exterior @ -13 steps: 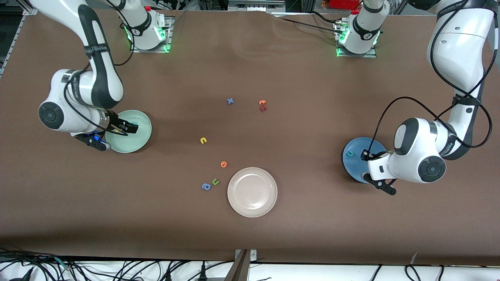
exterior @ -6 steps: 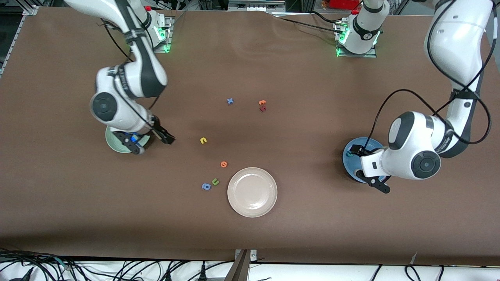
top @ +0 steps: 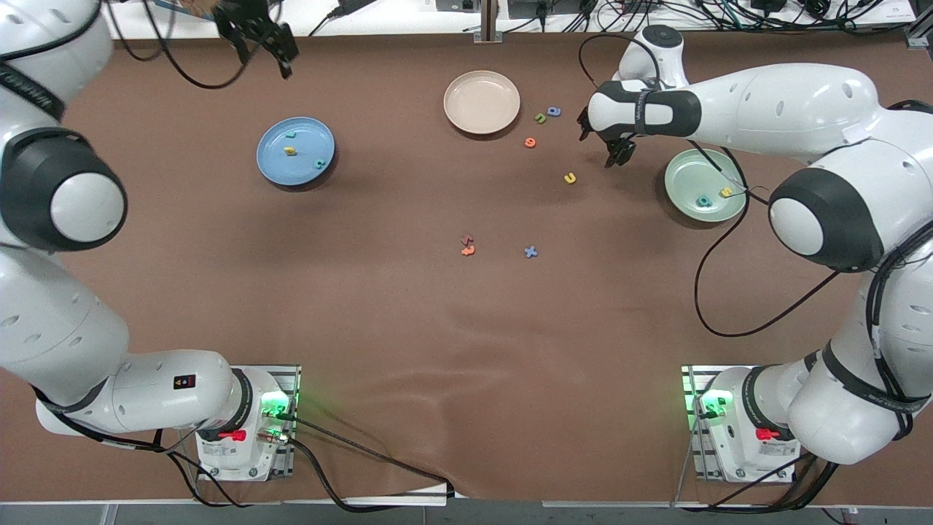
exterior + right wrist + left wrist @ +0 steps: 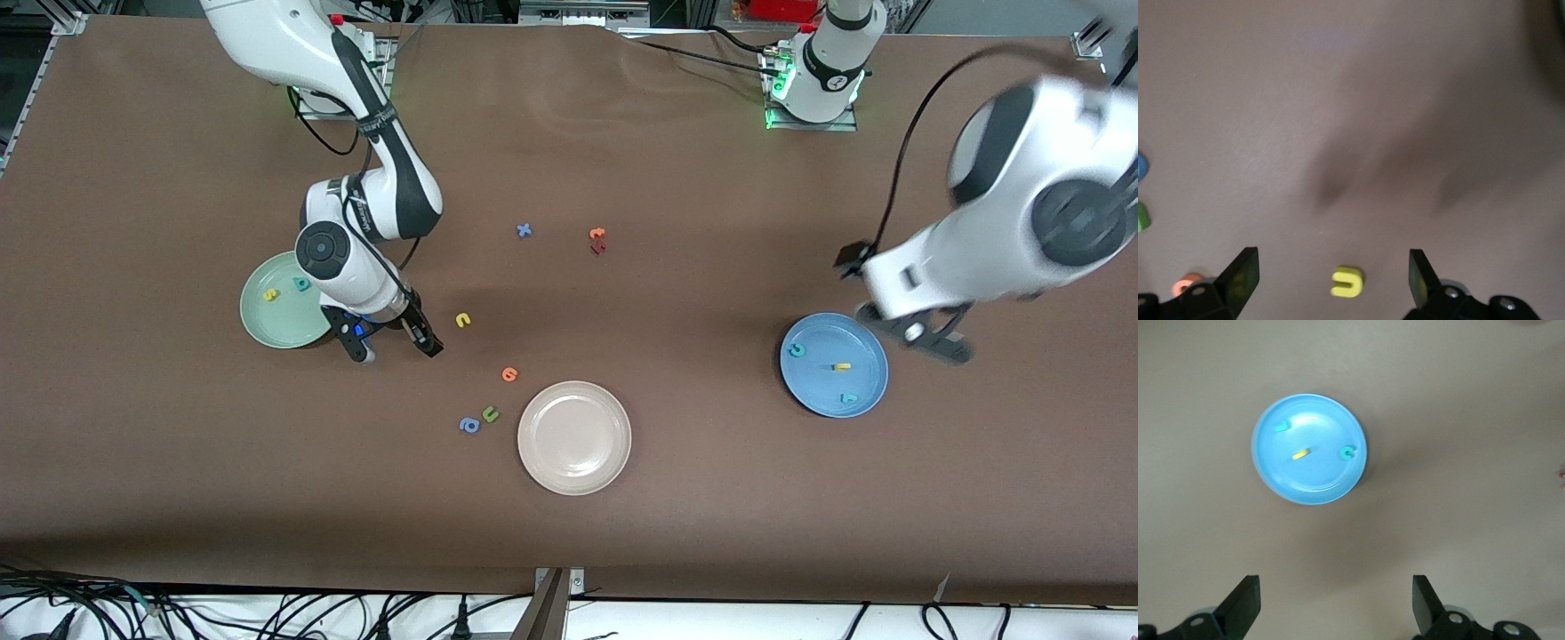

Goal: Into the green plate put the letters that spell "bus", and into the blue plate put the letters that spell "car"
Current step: 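Return the left gripper to rest while the right gripper grasps the yellow u, then carry the yellow u to the green plate and release it with the right gripper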

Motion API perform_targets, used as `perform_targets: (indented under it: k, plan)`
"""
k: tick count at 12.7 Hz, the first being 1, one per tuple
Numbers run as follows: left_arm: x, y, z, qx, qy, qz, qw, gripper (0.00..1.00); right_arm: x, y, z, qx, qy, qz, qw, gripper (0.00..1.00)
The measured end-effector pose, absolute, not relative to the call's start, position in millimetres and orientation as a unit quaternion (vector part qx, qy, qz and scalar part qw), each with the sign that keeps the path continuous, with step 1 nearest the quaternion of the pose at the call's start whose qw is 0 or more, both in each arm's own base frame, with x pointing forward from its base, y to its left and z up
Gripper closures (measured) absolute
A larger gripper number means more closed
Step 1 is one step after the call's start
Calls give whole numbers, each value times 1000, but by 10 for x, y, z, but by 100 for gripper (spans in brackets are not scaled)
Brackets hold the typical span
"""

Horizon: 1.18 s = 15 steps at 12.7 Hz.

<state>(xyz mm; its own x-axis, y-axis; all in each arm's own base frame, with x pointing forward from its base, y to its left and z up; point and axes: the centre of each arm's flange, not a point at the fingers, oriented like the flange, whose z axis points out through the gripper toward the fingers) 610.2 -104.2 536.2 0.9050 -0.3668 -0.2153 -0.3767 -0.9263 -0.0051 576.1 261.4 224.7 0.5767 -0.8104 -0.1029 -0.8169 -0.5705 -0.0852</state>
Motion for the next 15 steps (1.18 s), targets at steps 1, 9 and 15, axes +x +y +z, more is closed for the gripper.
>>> perform_targets:
  k: [1, 9, 15]
  plan:
    - [6015, -947, 5625, -980, 178, 87, 20, 0, 5755, 2717, 2211, -883, 463, 26, 73, 1]
    - [5505, -654, 5915, -995, 100, 13, -24, 0, 5624, 3137, 1766, -883, 465, 26, 63, 1]
    - [5449, -555, 5808, -996, 91, 17, -13, 0, 5577, 3114, 1688, -883, 466, 36, 51, 13]
